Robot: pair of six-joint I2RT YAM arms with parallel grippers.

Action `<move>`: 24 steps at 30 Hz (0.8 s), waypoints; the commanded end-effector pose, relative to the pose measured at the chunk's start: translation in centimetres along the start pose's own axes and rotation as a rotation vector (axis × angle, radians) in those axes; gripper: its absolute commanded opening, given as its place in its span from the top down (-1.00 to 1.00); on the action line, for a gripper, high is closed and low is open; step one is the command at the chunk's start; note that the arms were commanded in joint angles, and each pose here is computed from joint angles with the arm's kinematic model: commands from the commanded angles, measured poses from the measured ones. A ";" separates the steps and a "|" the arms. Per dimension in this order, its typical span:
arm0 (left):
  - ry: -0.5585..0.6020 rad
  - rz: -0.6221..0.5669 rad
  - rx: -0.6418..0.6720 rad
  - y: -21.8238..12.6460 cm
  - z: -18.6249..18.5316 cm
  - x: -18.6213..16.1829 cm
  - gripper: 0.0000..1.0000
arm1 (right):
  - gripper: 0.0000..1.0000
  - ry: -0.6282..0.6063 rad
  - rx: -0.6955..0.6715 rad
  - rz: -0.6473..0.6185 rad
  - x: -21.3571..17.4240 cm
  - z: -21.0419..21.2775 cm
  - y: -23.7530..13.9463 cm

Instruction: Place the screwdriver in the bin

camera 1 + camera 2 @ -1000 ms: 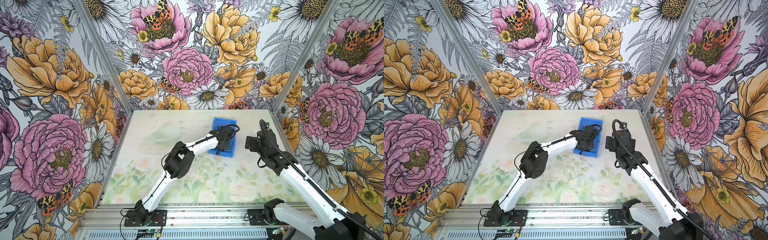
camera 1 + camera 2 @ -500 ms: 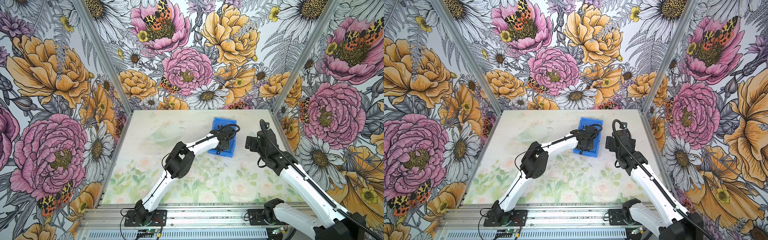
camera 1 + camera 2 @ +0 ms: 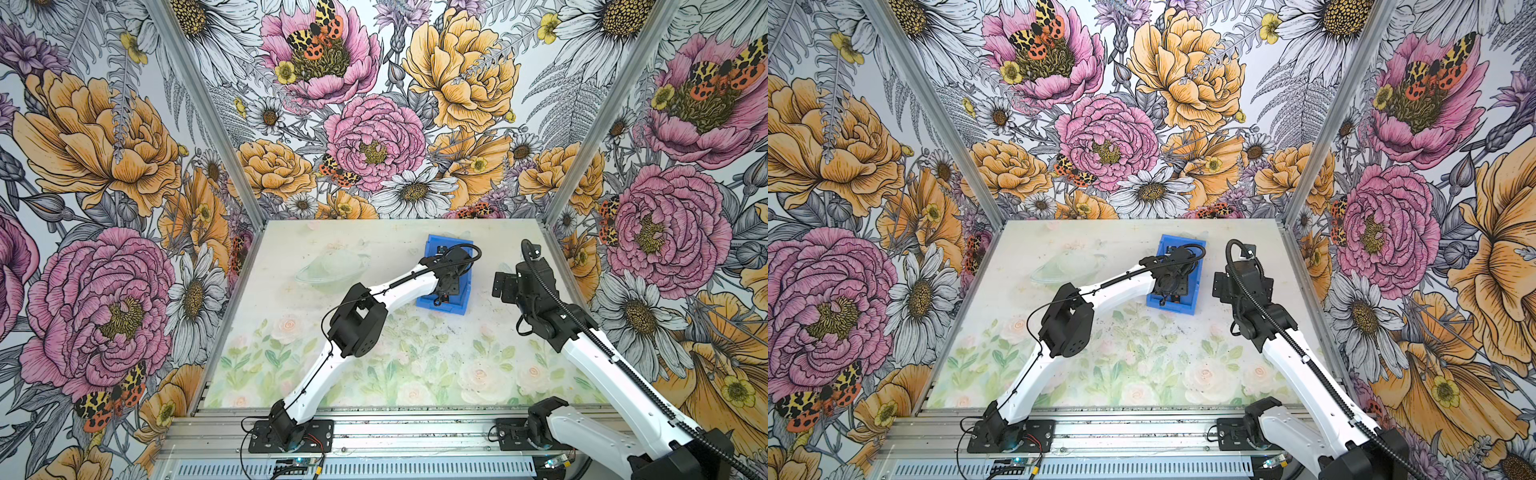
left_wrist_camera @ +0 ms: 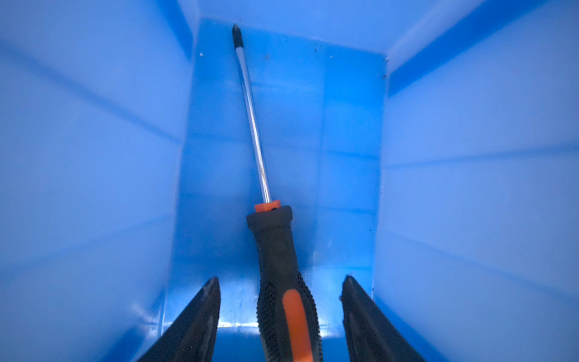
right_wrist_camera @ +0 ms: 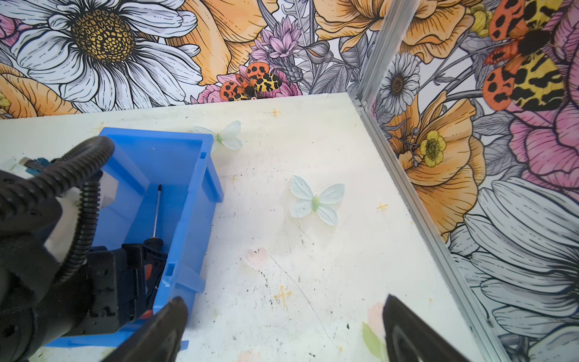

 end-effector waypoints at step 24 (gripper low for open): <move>0.066 -0.172 0.066 -14.7 13.8 2.0 -0.74 | -0.99 0.119 0.001 0.063 -0.5 -1.8 2.8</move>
Point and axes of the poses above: each gripper's point midway between its finger pads, its own y axis out along the fingers, its own z axis along the line the jaws close on, x = y × z, the point moved 7 cm from there along -y, back along the fingers, and after that the axes turned 14 degrees about -y, right-handed, at the moved point
